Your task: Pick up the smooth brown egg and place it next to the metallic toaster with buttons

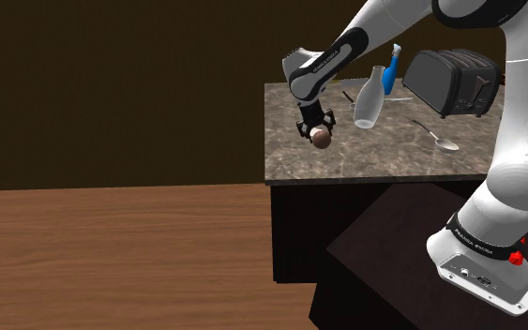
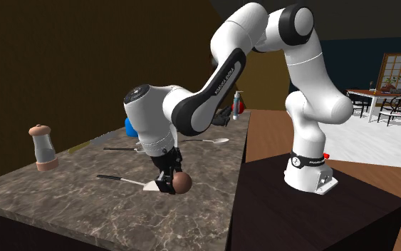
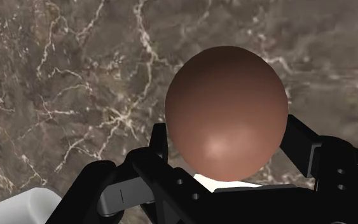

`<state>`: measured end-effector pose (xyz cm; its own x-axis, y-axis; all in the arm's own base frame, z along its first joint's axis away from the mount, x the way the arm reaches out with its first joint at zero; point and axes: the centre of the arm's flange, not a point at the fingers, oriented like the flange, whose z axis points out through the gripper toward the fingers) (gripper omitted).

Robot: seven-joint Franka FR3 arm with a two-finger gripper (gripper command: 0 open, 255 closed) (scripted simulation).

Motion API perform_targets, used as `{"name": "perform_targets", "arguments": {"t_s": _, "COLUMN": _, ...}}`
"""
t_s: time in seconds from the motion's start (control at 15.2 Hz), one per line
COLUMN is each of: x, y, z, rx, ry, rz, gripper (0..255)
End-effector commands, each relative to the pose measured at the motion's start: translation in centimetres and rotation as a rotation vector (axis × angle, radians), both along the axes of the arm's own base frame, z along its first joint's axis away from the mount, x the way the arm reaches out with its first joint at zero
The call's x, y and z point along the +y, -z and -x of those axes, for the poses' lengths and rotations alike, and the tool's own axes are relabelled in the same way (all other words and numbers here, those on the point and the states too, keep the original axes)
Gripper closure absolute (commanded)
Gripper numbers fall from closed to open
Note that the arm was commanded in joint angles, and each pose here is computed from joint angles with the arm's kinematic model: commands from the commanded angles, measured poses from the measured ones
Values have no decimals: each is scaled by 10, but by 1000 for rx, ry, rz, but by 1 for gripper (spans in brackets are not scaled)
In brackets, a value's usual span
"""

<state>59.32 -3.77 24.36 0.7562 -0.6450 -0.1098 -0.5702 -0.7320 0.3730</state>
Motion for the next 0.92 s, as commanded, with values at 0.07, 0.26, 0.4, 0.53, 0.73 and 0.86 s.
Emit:
{"name": "perform_targets", "arguments": {"t_s": 0.07, "x": 0, "y": 0, "z": 0, "rx": 1, "ry": 0, "rz": 0, "gripper": 255}}
{"name": "perform_targets", "arguments": {"t_s": 0.26, "x": 0, "y": -16, "z": 0, "rx": 1, "ry": 0, "rz": 0, "gripper": 255}}
{"name": "perform_targets", "arguments": {"t_s": 0.4, "x": 0, "y": -26, "z": 0, "rx": 1, "ry": 0, "rz": 0, "gripper": 255}}
{"name": "perform_targets", "arguments": {"t_s": 0.53, "x": 0, "y": -37, "z": 0, "rx": 1, "ry": 0, "rz": 0, "gripper": 255}}
{"name": "perform_targets", "arguments": {"t_s": 0.73, "x": 0, "y": -52, "z": 0, "rx": 1, "ry": 0, "rz": 0, "gripper": 255}}
{"name": "perform_targets", "arguments": {"t_s": 0.86, "x": 0, "y": -63, "z": 0, "rx": 1, "ry": 0, "rz": 0, "gripper": 255}}
